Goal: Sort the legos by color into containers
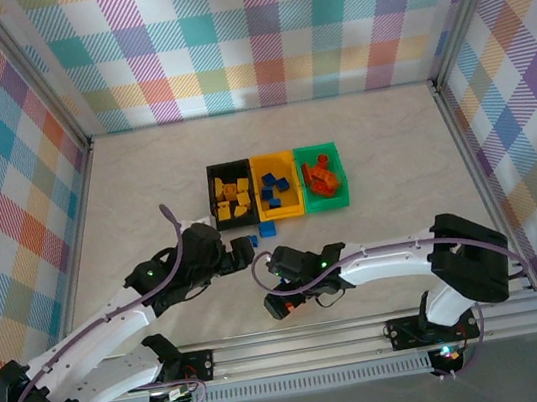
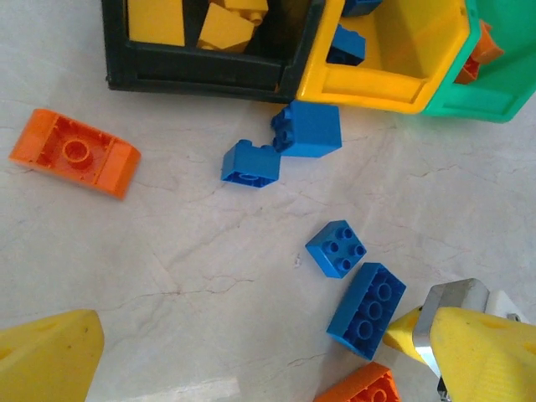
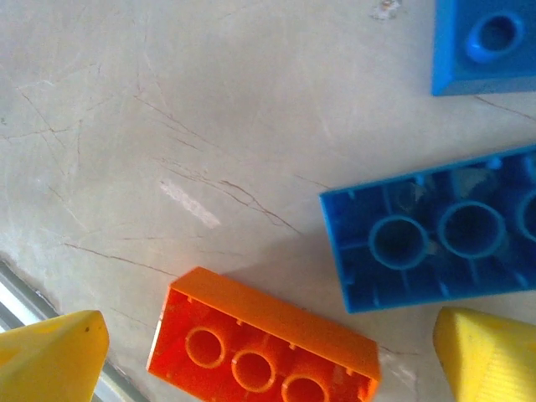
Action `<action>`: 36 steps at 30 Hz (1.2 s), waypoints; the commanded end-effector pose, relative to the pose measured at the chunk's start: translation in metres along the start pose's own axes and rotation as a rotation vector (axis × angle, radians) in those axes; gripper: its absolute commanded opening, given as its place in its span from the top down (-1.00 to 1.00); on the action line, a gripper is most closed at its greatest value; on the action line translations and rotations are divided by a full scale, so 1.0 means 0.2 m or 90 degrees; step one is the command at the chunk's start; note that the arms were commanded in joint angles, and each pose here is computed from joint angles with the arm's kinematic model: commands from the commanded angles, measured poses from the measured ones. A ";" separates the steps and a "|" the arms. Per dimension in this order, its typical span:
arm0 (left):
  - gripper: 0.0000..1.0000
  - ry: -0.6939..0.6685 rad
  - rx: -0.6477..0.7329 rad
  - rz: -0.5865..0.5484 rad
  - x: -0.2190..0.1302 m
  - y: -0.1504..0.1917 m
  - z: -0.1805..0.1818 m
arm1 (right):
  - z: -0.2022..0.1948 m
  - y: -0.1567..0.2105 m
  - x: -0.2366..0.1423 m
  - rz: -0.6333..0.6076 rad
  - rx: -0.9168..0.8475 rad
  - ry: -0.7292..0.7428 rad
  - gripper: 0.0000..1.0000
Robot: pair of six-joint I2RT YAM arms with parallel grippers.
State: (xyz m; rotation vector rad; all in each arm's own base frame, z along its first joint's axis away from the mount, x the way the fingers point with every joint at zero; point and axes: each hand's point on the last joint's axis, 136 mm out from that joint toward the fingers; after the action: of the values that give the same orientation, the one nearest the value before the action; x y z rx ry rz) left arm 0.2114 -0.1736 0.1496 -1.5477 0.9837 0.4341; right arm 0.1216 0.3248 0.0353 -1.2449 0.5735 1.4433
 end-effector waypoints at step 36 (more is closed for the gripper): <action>-1.00 -0.082 -0.021 0.011 0.00 0.13 0.19 | -0.41 -0.70 -0.50 -0.226 0.140 0.063 -0.25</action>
State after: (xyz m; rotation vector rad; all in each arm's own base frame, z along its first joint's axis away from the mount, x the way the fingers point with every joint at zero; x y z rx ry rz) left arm 0.2018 -0.1430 0.1295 -1.5189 0.9100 0.5212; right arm 0.2337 0.2534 0.1186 -1.1756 0.5850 1.0240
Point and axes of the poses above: each hand's point on the last joint's axis, 136 mm out from that joint toward the fingers, its own x axis out along the fingers, its own z axis along the line the jaws close on, y = z × x, and after that the axes turned 15 degrees about x, right-handed
